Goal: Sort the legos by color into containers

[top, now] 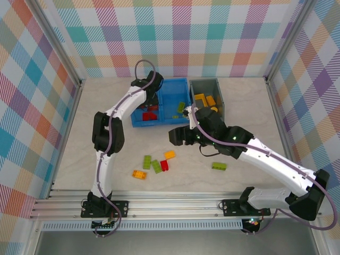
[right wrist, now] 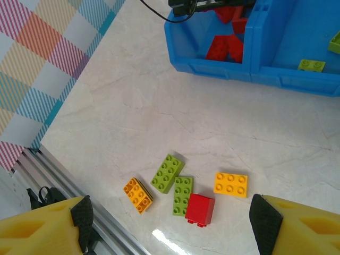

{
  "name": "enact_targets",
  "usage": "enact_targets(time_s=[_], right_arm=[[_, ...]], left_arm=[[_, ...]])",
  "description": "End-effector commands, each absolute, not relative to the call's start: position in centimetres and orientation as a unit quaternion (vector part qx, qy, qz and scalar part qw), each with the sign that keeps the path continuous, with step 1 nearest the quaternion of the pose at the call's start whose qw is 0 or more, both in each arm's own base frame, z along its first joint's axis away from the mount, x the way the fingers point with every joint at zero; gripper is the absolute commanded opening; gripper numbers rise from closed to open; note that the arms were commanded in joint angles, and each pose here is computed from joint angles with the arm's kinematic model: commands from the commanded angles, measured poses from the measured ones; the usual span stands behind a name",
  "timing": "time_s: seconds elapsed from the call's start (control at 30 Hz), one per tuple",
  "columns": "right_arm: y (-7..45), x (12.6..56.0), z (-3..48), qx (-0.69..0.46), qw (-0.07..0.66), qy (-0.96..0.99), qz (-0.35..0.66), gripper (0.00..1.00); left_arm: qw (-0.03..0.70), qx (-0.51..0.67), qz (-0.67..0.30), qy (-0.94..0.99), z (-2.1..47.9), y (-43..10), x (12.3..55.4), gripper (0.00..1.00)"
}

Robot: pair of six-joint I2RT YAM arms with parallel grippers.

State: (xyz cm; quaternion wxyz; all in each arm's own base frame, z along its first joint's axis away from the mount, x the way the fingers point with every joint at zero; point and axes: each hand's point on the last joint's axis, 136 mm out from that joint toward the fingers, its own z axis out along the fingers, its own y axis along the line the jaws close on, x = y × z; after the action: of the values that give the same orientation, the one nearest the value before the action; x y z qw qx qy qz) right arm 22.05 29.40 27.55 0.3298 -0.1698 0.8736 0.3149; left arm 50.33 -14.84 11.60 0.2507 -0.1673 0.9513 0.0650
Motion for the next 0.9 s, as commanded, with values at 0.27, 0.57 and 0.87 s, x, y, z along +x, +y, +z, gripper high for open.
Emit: enact_targets(time_s=[0.27, 0.57, 0.87], right_arm=[[28.7, 21.7, 28.9, -0.164, 0.347, 0.865, 0.323, 0.8], [28.2, 21.3, 28.7, -0.163, 0.346, 0.866, 0.321, 0.8], [27.3, 21.2, 28.1, -0.153, 0.346, 0.873, 0.309, 0.8]], left_arm=[[0.236, -0.291, 0.073, 0.924, 11.4, -13.0, 48.9, 0.58], [0.259, -0.313, 0.049, 0.912, 14.2, -13.0, 48.5, 0.75], [0.314, -0.316, 0.019, 0.895, 18.8, -13.1, 47.6, 0.57]])
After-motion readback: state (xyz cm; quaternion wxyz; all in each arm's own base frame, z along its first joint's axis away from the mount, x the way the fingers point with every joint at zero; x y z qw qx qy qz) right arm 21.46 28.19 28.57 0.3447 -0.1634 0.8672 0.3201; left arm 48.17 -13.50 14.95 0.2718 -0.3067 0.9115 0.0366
